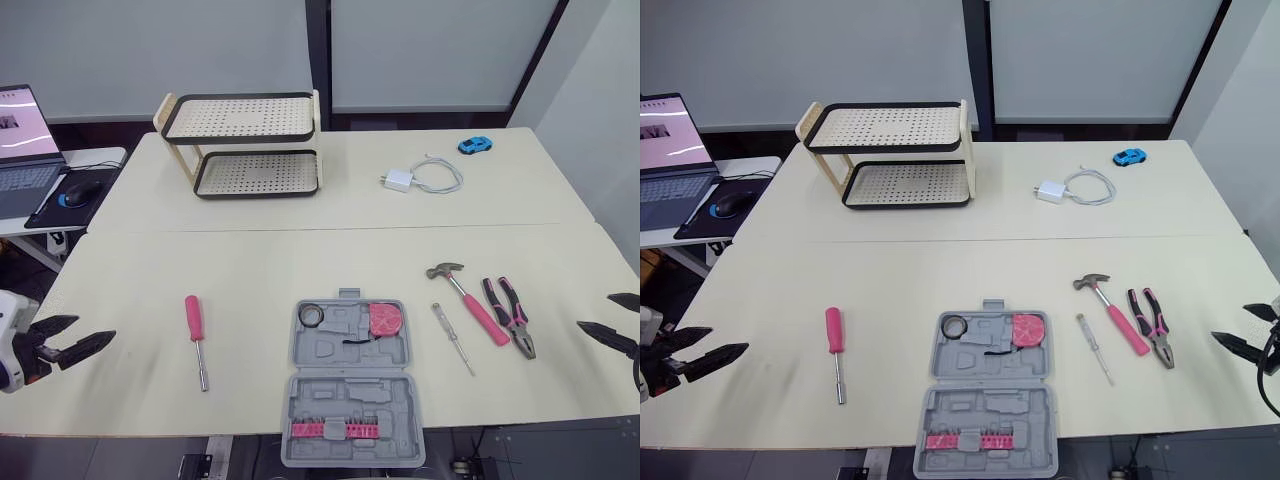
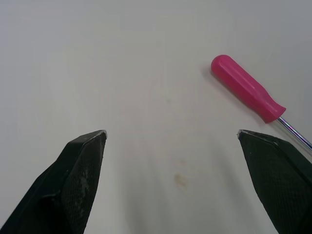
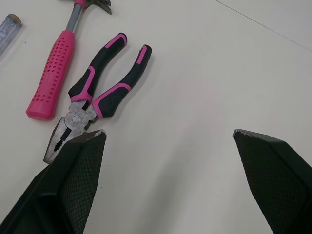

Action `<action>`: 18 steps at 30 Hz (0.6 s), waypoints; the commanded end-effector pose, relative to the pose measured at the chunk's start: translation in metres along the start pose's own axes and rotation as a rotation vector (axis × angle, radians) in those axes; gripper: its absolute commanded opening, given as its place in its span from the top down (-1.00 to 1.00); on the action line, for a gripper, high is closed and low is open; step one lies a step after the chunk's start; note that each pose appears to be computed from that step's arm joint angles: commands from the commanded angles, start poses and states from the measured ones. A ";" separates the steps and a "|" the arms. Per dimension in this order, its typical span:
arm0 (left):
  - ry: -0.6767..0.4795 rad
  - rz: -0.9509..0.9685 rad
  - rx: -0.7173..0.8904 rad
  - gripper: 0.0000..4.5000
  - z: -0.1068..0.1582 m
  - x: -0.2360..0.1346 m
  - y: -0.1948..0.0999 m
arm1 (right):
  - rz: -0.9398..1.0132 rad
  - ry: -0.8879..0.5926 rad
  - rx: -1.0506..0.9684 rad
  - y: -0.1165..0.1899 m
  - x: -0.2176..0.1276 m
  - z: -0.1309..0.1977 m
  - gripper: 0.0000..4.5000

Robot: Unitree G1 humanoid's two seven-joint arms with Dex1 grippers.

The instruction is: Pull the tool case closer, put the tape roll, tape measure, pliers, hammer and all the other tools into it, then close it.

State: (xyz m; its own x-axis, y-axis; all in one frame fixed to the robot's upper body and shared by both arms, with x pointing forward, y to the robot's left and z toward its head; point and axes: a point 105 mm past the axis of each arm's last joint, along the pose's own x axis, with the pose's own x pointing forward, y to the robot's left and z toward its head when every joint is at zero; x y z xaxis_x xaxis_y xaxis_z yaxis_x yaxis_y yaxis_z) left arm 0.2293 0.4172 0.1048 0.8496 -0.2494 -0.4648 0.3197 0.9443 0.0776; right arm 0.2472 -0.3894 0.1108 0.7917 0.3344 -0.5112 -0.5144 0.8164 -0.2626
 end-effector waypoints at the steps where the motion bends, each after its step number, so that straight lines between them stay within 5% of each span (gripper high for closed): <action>1: -0.032 0.018 0.033 -1.00 0.011 -0.003 0.004 | -0.020 -0.046 -0.041 -0.003 -0.001 0.017 -0.99; 9: -0.165 0.026 0.105 -1.00 0.052 0.004 0.000 | -0.174 -0.080 0.011 -0.016 -0.012 0.013 -0.99; 18: -0.461 -0.444 0.338 -1.00 0.162 0.050 -0.134 | -0.250 -0.060 0.044 0.014 -0.027 0.003 -0.99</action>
State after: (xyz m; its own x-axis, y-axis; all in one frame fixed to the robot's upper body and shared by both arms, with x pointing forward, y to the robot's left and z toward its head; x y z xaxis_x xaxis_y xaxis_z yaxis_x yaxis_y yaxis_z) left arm 0.2968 0.2724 0.1998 0.7413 -0.6557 -0.1433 0.6690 0.7047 0.2360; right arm 0.2192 -0.3857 0.1015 0.8786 0.1684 -0.4468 -0.3211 0.9009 -0.2919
